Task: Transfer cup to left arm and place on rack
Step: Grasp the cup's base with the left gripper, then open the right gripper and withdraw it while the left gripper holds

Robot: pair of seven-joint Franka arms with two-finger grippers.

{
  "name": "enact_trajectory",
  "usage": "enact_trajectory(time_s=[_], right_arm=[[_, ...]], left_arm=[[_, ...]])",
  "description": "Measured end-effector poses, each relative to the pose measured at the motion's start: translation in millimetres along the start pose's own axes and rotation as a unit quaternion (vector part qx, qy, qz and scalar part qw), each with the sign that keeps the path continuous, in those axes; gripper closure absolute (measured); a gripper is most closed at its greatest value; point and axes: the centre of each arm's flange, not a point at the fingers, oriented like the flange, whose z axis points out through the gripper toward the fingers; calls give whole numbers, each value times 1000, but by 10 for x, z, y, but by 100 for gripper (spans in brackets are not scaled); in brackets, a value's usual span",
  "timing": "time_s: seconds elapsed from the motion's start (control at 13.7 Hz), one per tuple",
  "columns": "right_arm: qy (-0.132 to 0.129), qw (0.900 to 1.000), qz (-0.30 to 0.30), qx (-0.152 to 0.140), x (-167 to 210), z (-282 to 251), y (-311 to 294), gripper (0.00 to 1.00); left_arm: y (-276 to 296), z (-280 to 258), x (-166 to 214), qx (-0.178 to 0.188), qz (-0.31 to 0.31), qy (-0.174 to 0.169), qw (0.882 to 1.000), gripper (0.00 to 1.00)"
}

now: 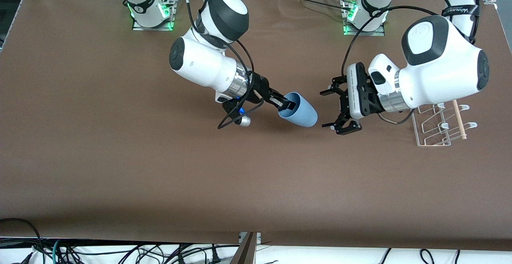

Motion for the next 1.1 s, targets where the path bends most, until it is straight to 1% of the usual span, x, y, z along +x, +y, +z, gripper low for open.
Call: enact_trajectory(time_s=[0.15,0.44,0.51,0.66,0.73,0.8,0.88,1.1], right_arm=[[-1,1000,0,0,-11,2,-3,95],[-2,1000,-2,3,-29,-16,-29,95],[-2,1000,-3,6,-40,-33,-50,95],[-3,1000,-6,10,-66,-71,-96,95],[-3,1000,-8,13,-79,-92,-120,95],[-5,1000,-7,12,-92,-101,-132,95],[-6,1000,-2,13,-97,-108,-140,95],[-6,1000,-1,13,-97,-114,-145,95]], left_arm=[[9,130,41,-6,11,2,1000,0],[11,217,93,-1,19,5,1000,0],[6,250,96,-1,20,5,1000,3],[-15,338,112,6,21,6,1000,4],[-23,386,111,6,21,6,1000,8],[-32,416,109,8,21,7,1000,19],[-34,428,108,8,24,7,1000,28],[-36,421,114,9,25,7,1000,28]])
